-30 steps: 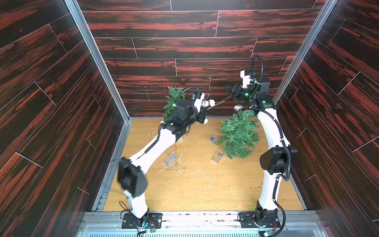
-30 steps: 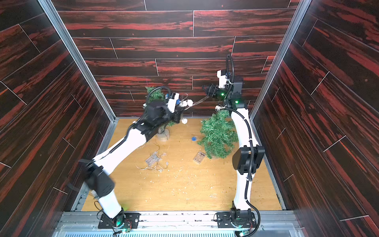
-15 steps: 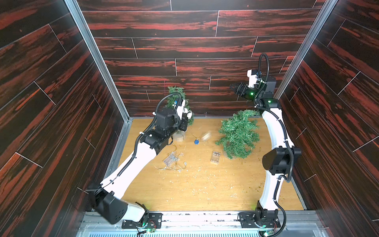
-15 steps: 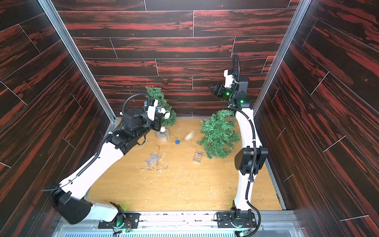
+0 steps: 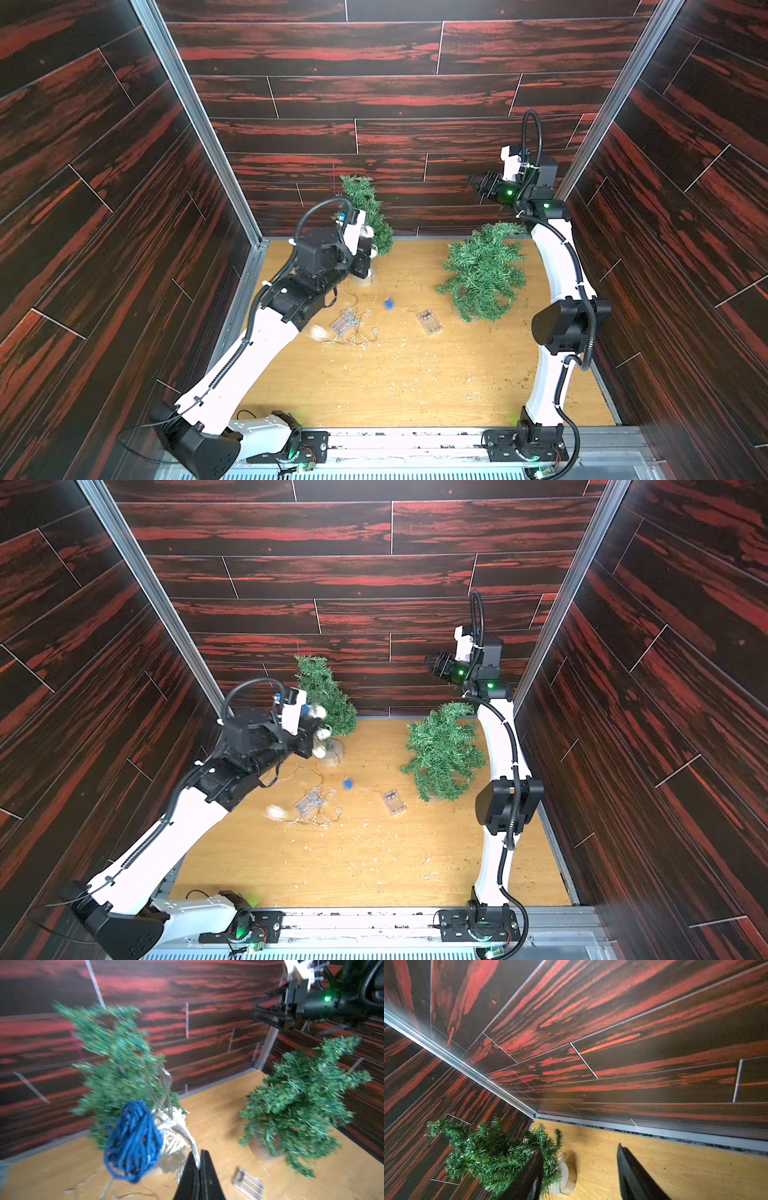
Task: Remove string lights from the small christmas tree
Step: Place the light string at the center of the board.
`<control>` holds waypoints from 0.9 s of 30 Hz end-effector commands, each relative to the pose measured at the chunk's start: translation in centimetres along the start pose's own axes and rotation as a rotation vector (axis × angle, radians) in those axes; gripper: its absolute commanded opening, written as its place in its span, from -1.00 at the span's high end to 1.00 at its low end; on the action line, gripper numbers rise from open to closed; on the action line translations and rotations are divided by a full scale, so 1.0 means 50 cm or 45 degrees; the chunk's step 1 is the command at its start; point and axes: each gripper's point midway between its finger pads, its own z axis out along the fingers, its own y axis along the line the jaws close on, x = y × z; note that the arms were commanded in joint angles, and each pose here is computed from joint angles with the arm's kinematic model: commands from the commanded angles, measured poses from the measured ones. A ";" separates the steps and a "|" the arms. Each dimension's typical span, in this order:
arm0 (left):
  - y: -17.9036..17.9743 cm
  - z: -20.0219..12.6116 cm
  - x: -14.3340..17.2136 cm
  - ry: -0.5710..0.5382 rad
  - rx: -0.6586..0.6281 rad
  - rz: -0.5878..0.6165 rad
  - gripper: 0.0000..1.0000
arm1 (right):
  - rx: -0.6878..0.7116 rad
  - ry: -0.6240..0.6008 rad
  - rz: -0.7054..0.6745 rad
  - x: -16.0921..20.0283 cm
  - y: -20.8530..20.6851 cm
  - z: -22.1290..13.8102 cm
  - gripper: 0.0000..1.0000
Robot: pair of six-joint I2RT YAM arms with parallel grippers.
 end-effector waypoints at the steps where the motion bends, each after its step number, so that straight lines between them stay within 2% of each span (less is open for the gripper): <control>1: -0.028 0.001 0.001 0.005 0.080 -0.019 0.96 | -0.042 -0.095 -0.060 -0.069 0.099 -0.092 -0.19; 7: -0.034 -0.023 -0.037 -0.041 0.063 0.020 0.96 | 0.010 -0.009 0.008 -0.042 0.112 -0.133 -0.19; 14: -0.121 0.016 -0.033 -0.024 0.184 0.059 0.97 | 0.136 0.088 0.044 0.025 0.081 -0.164 -0.19; 17: -0.154 0.041 -0.030 -0.027 0.243 0.009 0.98 | 0.234 0.099 0.036 0.039 0.055 -0.176 -0.20; 22: -0.180 0.091 0.010 -0.015 0.276 -0.076 0.98 | 0.377 0.130 0.008 0.067 0.020 -0.207 -0.20; 27: -0.188 0.158 0.107 0.073 0.283 -0.155 0.97 | 0.498 0.122 -0.018 0.087 0.006 -0.258 -0.23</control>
